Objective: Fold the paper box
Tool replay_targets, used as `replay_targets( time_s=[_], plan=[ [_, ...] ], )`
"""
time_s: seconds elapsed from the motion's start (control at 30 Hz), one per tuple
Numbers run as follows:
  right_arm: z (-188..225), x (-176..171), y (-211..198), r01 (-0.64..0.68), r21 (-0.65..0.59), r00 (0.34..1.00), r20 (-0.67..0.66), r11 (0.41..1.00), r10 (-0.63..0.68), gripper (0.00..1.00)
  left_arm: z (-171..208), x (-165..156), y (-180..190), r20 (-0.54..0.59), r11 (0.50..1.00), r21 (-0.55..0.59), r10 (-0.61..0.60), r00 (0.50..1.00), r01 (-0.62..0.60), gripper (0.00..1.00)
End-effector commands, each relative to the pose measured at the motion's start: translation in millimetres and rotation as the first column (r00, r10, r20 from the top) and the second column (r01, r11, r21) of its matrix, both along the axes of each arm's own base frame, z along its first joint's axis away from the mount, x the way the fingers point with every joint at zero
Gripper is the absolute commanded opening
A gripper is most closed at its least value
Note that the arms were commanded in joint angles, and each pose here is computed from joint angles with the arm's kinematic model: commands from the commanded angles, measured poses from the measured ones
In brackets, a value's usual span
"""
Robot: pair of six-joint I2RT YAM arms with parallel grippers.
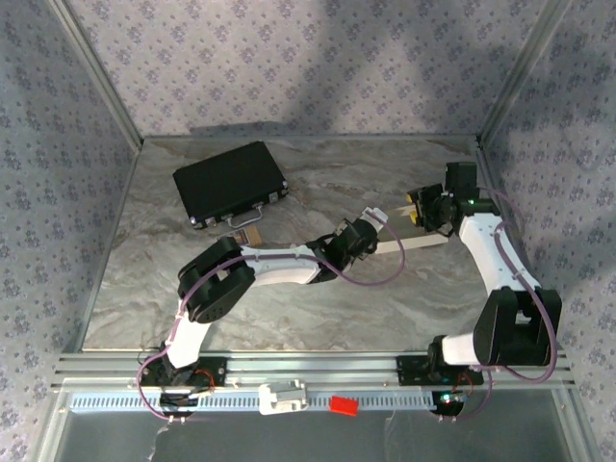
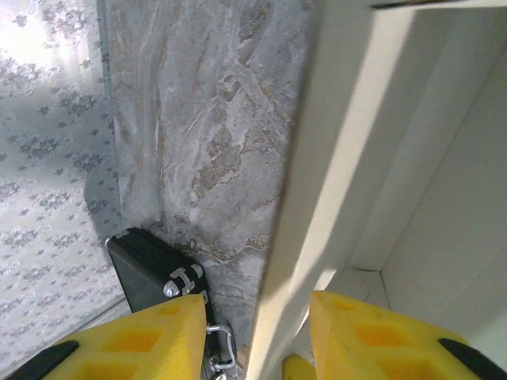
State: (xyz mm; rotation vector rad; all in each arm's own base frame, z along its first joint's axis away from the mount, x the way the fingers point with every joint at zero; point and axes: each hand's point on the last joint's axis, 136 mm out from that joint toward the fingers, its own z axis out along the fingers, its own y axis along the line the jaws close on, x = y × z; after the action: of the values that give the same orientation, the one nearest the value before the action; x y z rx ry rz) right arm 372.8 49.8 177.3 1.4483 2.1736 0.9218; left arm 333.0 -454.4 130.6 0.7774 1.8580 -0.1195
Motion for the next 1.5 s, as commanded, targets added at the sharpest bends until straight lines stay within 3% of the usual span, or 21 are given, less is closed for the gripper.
replay_targets(
  time_s=[0.0,0.2,0.37,0.7,0.83,1.2,1.33,1.47],
  plan=[
    [5.7,2.2,4.9,-0.018,0.012,1.0,0.002,1.0,0.018,0.32,-37.6,-8.9,9.2,-0.034,0.99,0.142,-0.012,0.999,0.016,0.0],
    [-12.9,-21.9,3.4,-0.028,0.006,0.998,-0.054,1.0,0.028,0.13,-36.3,-8.5,10.0,-0.035,0.99,0.14,-0.004,0.999,0.009,0.0],
    [-26.2,-38.7,-2.3,-0.013,0.009,0.997,-0.08,1.0,0.014,0.04,-34.6,-9.7,12.8,-0.035,0.991,0.136,-0.001,0.999,0.006,0.01],
    [-32.7,-47.4,-5.9,-0.007,-0.006,0.997,-0.078,1.0,0.007,0.0,-8.4,-16.1,22.2,-0.063,0.997,0.068,0.041,0.997,-0.036,0.45],
    [-39.5,-55.7,-7.7,-0.011,-0.019,0.995,-0.098,1.0,0.009,0.0,-2.8,-28.3,38.7,-0.124,0.998,0.021,0.065,0.99,-0.063,0.52],
    [-81.4,-75.8,-14.5,-0.056,-0.055,0.994,-0.1,0.997,0.051,0.0,-10.7,-108.2,78.8,-0.31,1.0,-0.008,-0.028,0.95,0.026,0.55],
    [-92.9,-78.3,-16.3,-0.066,-0.051,0.992,-0.114,0.996,0.06,0.0,5.2,-103.1,95.3,-0.347,0.998,-0.063,-0.002,0.938,-0.021,0.53],
    [-95.2,-77.4,-16.5,-0.066,-0.051,0.991,-0.12,0.996,0.06,0.0,18.1,-76.2,96.3,-0.479,0.965,-0.228,0.007,0.878,-0.132,0.52]
  ],
)
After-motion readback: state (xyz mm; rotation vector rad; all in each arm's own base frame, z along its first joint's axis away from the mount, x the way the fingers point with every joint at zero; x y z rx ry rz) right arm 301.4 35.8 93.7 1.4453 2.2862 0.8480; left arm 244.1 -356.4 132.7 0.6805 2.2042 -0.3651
